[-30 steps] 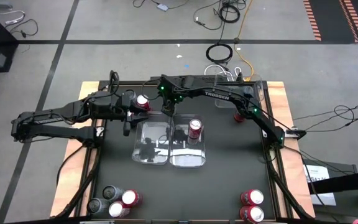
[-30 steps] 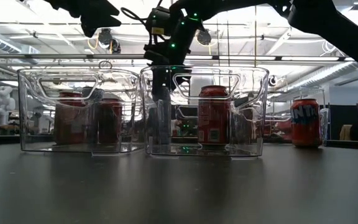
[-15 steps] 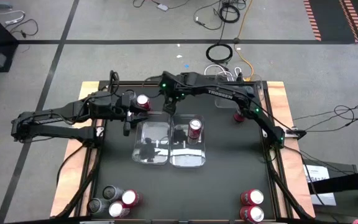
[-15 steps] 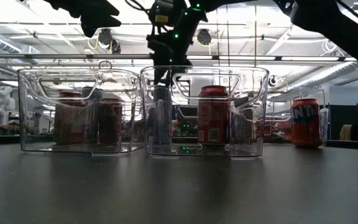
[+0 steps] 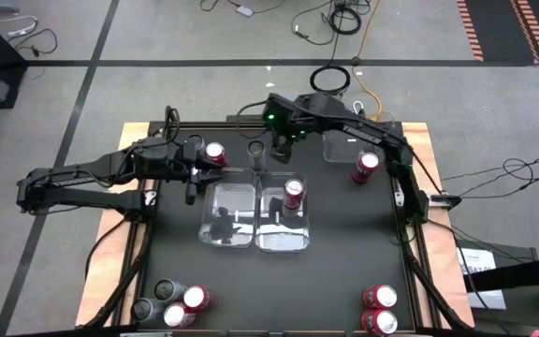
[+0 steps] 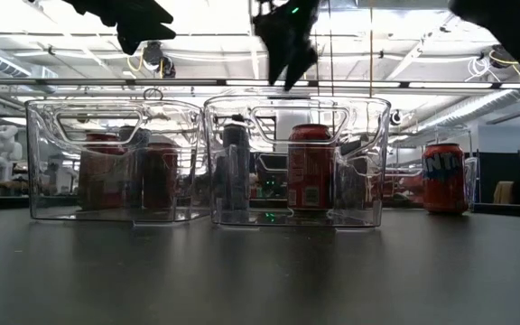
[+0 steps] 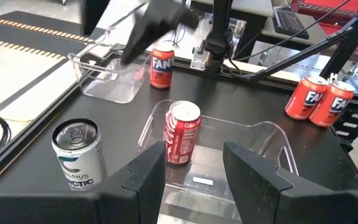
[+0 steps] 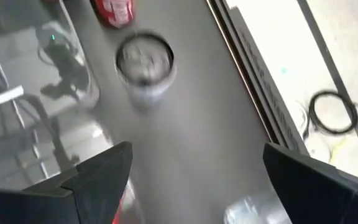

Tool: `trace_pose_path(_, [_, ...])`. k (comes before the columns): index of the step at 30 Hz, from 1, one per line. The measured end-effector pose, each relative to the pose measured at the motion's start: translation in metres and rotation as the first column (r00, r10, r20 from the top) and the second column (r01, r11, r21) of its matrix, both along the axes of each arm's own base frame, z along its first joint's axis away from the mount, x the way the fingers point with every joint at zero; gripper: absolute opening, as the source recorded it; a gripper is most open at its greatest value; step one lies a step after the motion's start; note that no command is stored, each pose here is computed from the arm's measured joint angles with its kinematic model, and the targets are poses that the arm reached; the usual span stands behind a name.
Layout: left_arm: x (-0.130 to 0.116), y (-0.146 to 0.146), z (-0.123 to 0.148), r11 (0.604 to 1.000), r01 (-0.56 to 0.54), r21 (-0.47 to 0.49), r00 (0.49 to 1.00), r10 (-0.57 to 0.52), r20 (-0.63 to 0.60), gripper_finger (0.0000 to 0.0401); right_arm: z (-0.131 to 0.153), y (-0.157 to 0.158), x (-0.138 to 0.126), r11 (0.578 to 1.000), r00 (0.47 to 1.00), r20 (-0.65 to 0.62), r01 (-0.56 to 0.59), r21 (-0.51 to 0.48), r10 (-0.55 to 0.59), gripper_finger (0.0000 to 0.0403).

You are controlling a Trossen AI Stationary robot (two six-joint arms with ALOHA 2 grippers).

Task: Sort soda cans
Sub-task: Move the red soda can to the bottom right of the table

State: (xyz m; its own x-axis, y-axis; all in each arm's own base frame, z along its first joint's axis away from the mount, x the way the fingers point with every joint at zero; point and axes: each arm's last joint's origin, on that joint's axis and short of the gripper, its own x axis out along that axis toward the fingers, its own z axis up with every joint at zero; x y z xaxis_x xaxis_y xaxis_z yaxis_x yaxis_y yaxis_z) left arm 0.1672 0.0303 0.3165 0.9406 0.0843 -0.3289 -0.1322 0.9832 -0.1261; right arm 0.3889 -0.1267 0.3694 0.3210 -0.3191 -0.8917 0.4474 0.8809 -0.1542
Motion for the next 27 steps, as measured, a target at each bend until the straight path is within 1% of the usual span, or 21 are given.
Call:
trace_pose_path(3, [0.000,0.000,0.000,1.000,0.000,0.000,1.000,0.000,-0.002,0.0170,0.012,0.006,-0.019,1.000,0.999,-0.050,0.013,0.009,-0.013,0.0353])
trace_pose_path(6, [0.000,0.000,0.000,1.000,0.000,0.000,1.000,0.000,-0.002,0.0170,0.018,0.009,-0.034,0.997,0.995,-0.065,0.068,-0.027,-0.069,0.0353])
trace_pose_path(9, [0.000,0.000,0.000,1.000,0.000,0.000,1.000,0.000,-0.002,0.0170,0.020,0.015,-0.056,0.991,0.989,-0.067,0.127,-0.048,-0.130,0.0353])
trace_pose_path(12, [0.000,0.000,0.000,1.000,0.000,0.000,1.000,0.000,-0.002,0.0170,0.010,0.022,-0.080,0.982,0.982,-0.042,0.182,-0.044,-0.184,0.0352])
trace_pose_path(15, [0.000,0.000,0.000,1.000,0.000,0.000,1.000,0.000,-0.002,0.0170,-0.010,0.031,-0.113,0.966,0.966,-0.003,0.257,-0.016,-0.257,0.0352])
trace_pose_path(19, [0.000,0.000,0.000,1.000,0.000,0.000,1.000,0.000,-0.002,0.0170,-0.030,0.048,-0.167,0.915,0.913,0.057,0.402,0.040,-0.404,0.0352])
trace_pose_path(24, [0.000,0.000,0.000,1.000,0.000,0.001,1.000,0.000,-0.002,0.0170,-0.039,0.062,-0.224,0.808,0.794,0.149,0.577,0.120,-0.590,0.0352])
trace_pose_path(27, [0.000,0.000,0.000,1.000,-0.005,0.004,1.000,0.005,-0.003,0.0169,-0.044,0.063,-0.248,0.742,0.721,0.176,0.661,0.116,-0.670,0.0352])
